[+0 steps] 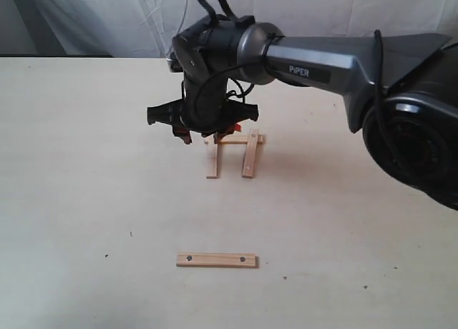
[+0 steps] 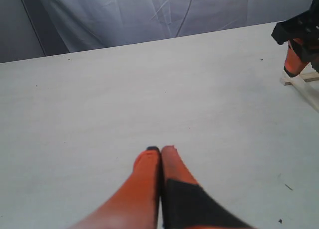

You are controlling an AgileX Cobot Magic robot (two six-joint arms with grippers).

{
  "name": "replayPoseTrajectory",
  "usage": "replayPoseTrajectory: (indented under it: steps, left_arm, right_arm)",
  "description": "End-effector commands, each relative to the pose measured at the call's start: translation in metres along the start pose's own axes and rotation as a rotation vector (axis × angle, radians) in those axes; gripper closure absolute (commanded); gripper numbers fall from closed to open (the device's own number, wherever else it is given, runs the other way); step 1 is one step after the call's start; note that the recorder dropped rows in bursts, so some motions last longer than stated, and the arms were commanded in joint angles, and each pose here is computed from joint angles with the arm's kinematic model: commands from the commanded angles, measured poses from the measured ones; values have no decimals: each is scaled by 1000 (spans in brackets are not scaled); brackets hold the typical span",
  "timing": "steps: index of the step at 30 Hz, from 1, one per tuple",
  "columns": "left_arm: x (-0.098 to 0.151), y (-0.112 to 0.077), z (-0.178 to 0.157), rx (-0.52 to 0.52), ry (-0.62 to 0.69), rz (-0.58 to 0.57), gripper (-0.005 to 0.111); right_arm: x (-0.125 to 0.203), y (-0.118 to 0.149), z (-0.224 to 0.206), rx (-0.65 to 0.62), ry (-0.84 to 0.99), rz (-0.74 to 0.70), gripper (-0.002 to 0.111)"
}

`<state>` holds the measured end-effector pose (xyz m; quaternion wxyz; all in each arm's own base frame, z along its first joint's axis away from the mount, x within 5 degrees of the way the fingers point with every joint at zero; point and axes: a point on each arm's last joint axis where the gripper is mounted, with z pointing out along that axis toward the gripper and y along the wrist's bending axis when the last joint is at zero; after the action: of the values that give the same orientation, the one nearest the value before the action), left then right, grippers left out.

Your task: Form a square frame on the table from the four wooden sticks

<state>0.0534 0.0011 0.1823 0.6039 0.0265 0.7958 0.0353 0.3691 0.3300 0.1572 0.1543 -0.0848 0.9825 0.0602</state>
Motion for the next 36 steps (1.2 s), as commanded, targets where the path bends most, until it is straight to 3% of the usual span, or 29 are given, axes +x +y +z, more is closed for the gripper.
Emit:
replayPoseTrajectory:
  steps: [1,3,4,8,12,17,21,23,27,28,31,32,35,36]
  left_arm:
    - [0,0,0,2,-16,1,107]
    - [0,0,0,2,-16,1,107]
    - [0,0,0,2,-16,1,107]
    - [0,0,0,2,-16,1,107]
    - [0,0,0,0,-18,8,107]
    - [-3,7,0,-86,-41,249,107]
    - [-13,6,-1,-86,-149,255,107]
    - [-24,4,-4,-83,-273,251,107]
    - [-43,1,-11,-79,-501,257,107]
    - [-45,1,-13,-74,-533,236,107]
    - [-51,3,-16,5,-611,-136,107]
    - [-52,4,-17,20,-633,-206,107]
    - [-55,5,-19,26,-666,-231,107]
    - [-56,5,-21,51,-690,-308,107]
  right_arm:
    - [-1,-2,-18,-103,71,-131,78]
    - [-3,-9,-27,-95,101,-128,102]
    - [-4,-13,-34,-91,108,-148,108]
    - [-4,-18,-70,-95,106,-242,108]
    - [-2,-31,-91,-119,57,-221,108]
    - [16,-78,-91,-145,62,-92,108]
    - [33,-106,-98,-129,41,-39,108]
    - [43,-128,-118,-129,-26,4,108]
    - [59,-142,-144,-102,-75,-14,108]
    - [63,-144,-147,-105,-81,-13,108]
    - [77,-148,-157,-116,-122,-25,108]
    - [82,-150,-158,-106,-109,-35,108]
    - [84,-158,-157,-95,-95,-36,108]
    - [81,-169,-157,-85,-92,-10,108]
